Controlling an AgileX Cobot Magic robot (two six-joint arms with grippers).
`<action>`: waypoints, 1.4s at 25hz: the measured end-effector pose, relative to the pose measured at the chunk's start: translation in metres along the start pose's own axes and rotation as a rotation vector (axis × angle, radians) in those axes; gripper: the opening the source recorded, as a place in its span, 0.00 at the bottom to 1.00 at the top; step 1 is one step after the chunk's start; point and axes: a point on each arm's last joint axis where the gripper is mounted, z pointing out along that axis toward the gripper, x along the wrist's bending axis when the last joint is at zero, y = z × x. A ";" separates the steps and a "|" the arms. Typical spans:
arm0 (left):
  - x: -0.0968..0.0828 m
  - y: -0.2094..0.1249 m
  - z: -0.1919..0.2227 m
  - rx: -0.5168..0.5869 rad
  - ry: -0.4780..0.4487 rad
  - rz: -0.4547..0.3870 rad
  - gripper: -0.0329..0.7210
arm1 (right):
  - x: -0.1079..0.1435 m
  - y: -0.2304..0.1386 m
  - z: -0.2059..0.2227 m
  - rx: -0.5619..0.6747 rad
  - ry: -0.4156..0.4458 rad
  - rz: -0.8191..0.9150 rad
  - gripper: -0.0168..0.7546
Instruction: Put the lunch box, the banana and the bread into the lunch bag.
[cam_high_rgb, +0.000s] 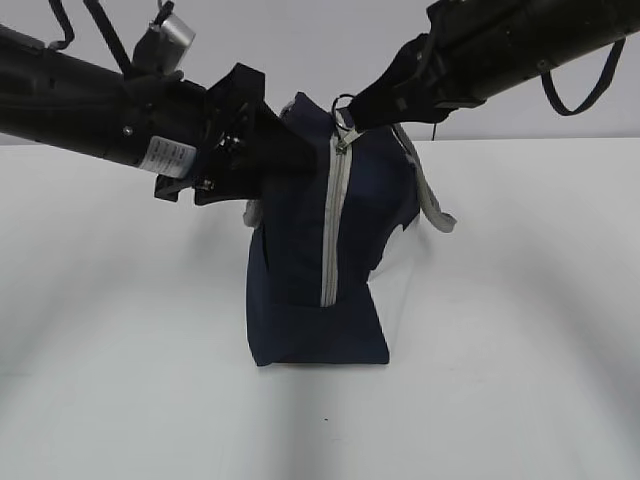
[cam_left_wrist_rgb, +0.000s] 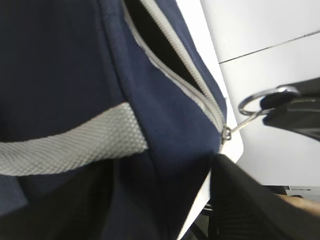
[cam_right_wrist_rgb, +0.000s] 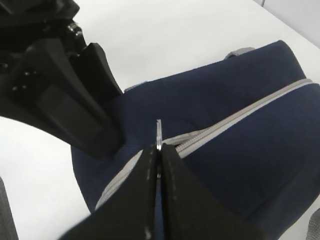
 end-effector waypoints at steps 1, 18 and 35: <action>0.000 0.000 0.000 0.001 -0.002 -0.001 0.52 | 0.000 0.000 0.000 0.000 0.000 0.000 0.00; -0.002 -0.002 0.000 0.020 -0.020 0.006 0.05 | -0.018 -0.003 0.012 -0.015 -0.071 0.005 0.00; -0.004 -0.009 0.000 0.103 -0.049 0.071 0.04 | -0.067 0.014 0.030 -0.050 -0.100 0.003 0.00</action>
